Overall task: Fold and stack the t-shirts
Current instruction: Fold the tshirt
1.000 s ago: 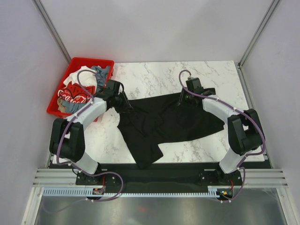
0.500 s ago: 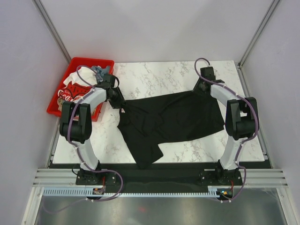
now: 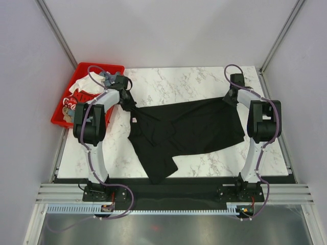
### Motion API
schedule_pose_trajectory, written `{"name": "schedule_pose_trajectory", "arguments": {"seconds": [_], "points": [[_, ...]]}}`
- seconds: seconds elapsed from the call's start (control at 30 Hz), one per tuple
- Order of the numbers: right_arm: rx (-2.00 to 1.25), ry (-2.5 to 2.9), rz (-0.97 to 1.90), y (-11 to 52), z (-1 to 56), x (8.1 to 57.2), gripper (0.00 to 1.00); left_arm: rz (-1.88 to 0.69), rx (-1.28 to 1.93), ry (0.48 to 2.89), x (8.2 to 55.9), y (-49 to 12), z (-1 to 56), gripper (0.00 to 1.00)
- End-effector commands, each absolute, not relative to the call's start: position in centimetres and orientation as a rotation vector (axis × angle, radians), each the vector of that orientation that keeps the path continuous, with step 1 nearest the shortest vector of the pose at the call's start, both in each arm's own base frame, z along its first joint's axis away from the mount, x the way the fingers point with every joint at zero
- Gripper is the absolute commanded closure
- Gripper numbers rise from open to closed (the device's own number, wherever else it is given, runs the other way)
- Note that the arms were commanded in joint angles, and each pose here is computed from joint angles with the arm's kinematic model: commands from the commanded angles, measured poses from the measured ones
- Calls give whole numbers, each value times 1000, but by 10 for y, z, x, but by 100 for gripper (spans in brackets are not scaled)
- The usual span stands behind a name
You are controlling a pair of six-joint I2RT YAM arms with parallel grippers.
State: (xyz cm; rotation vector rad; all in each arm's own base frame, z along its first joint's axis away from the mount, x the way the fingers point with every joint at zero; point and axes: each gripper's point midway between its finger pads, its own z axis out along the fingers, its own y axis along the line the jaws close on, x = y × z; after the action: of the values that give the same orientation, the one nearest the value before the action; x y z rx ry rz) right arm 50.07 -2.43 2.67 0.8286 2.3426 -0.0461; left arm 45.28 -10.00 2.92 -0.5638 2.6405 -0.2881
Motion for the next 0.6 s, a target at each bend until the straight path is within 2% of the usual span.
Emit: {"name": "schedule_pose_trajectory", "arguments": {"seconds": [0.0, 0.23, 0.37, 0.4, 0.57], "points": [[888, 2339, -134, -47, 13, 498, 62, -231, -541, 2611, 473, -88, 29, 82], [903, 2317, -198, -58, 15, 496, 62, -186, -526, 2587, 490, -83, 37, 78], [897, 2308, -197, -58, 21, 498, 62, -190, -529, 2577, 487, -83, 48, 68], [891, 2307, -196, -58, 23, 498, 62, -190, -526, 2571, 486, -83, 53, 63], [860, 2277, -160, -56, 58, 504, 61, -219, -449, 2501, 483, -84, 97, 56]]}}
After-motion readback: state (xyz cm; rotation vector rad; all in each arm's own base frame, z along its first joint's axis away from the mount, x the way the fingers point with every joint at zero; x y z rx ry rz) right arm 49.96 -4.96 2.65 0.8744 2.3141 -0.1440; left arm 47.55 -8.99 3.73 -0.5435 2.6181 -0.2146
